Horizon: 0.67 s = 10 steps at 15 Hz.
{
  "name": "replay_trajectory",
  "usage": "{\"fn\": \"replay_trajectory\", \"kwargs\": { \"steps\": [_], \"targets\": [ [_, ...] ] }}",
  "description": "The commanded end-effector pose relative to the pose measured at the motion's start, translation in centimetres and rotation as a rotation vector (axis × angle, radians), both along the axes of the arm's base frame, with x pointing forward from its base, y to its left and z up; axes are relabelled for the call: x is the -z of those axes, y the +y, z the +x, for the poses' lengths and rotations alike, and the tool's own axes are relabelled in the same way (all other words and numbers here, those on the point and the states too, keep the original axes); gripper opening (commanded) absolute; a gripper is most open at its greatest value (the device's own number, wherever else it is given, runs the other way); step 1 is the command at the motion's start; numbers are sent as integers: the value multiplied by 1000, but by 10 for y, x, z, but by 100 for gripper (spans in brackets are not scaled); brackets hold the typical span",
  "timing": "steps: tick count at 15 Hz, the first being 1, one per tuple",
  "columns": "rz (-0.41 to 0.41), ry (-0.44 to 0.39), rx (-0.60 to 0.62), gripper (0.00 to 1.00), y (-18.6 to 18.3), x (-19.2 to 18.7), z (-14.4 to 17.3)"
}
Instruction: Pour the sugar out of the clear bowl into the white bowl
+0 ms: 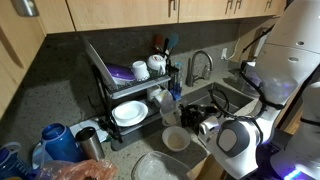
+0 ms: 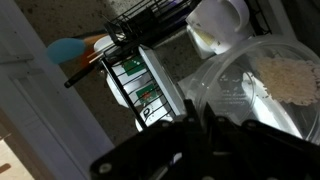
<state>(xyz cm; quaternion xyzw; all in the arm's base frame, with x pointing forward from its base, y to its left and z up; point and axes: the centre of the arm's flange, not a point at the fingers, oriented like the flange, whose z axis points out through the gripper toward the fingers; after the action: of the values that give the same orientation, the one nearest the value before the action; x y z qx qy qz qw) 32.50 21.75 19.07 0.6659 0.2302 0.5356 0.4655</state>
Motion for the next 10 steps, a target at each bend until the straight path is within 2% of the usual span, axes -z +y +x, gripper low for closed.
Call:
{"fn": "replay_trajectory", "kwargs": {
  "steps": [1,10],
  "targets": [
    [-24,-24,8,2,2,-2,5],
    [-36,-49,17,2,1,-5,8]
  ]
}}
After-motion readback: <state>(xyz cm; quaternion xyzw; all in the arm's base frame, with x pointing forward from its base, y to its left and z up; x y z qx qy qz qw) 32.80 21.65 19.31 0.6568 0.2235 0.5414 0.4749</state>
